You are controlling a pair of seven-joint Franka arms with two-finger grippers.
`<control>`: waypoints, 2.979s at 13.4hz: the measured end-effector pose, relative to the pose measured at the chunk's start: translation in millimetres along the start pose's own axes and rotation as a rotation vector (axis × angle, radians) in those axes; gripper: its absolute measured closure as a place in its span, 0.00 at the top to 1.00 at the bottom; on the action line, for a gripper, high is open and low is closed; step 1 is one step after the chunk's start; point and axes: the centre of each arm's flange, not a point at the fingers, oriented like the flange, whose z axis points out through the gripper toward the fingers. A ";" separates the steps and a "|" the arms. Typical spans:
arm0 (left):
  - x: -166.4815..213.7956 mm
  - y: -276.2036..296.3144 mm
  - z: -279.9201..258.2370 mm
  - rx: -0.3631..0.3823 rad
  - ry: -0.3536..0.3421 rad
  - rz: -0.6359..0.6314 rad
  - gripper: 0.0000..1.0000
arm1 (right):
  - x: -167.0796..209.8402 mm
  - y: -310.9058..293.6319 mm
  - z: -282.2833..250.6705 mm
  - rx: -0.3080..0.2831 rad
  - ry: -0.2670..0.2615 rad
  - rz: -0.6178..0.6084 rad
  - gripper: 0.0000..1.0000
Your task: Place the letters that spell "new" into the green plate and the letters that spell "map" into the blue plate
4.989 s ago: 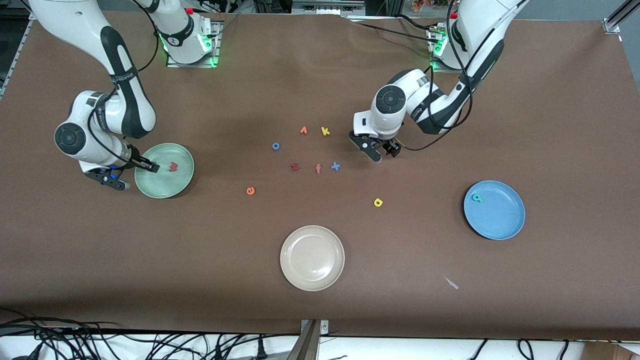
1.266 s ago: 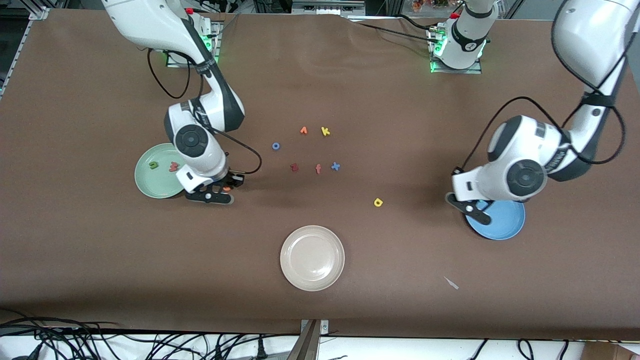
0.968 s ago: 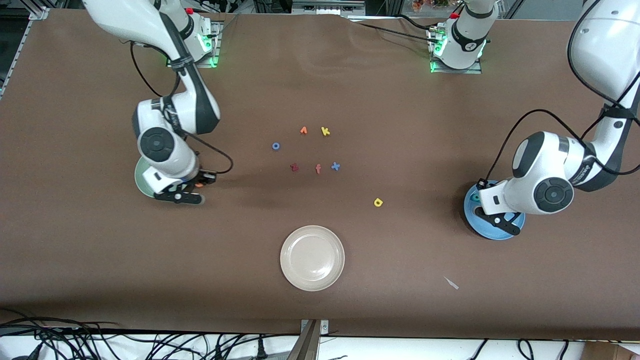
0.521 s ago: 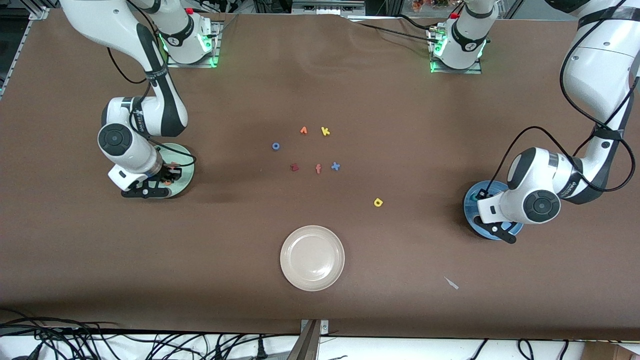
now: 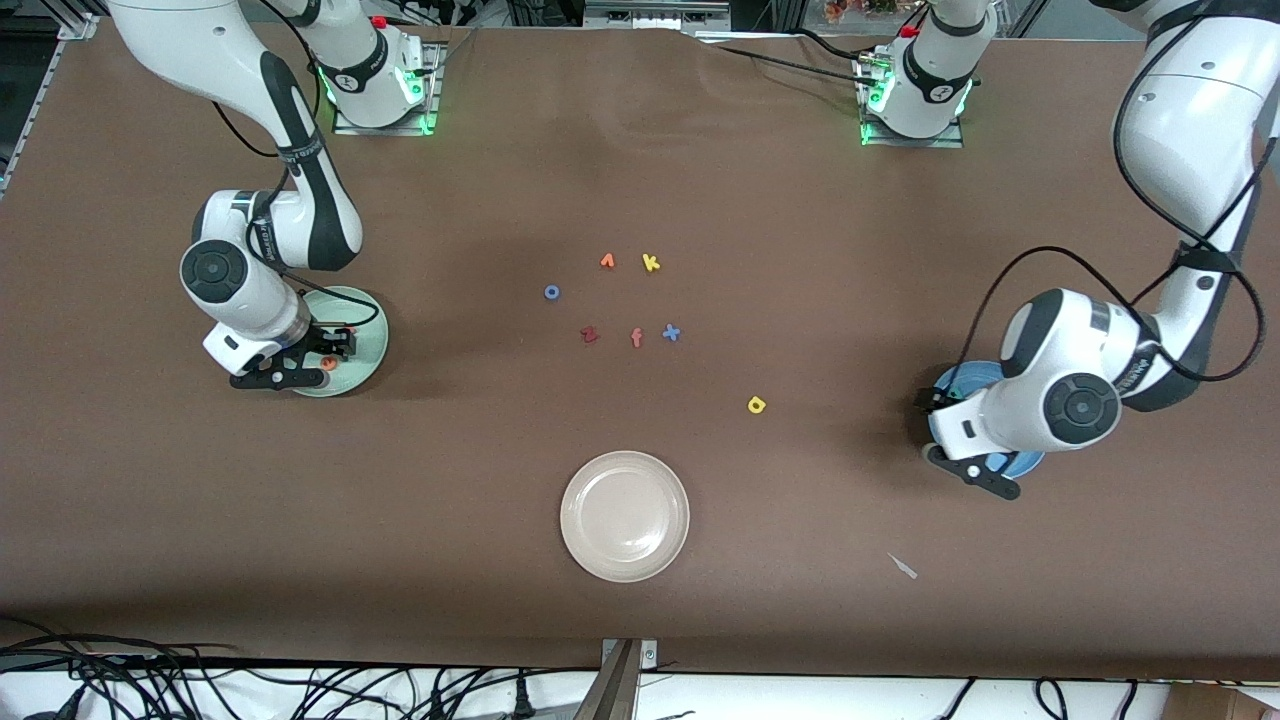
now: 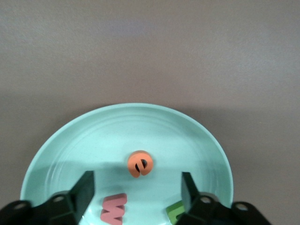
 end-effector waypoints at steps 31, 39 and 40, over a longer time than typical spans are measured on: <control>52.3 237.6 82.7 0.034 0.108 -0.490 0.71 | -52.4 97.0 -385.5 0.155 0.031 0.087 1.00; 53.3 232.5 79.3 0.033 0.097 -0.459 0.36 | -41.4 99.3 -385.2 0.156 0.015 0.087 1.00; 53.4 232.1 79.2 0.032 0.096 -0.454 0.36 | -40.3 99.6 -383.1 0.156 0.011 0.088 1.00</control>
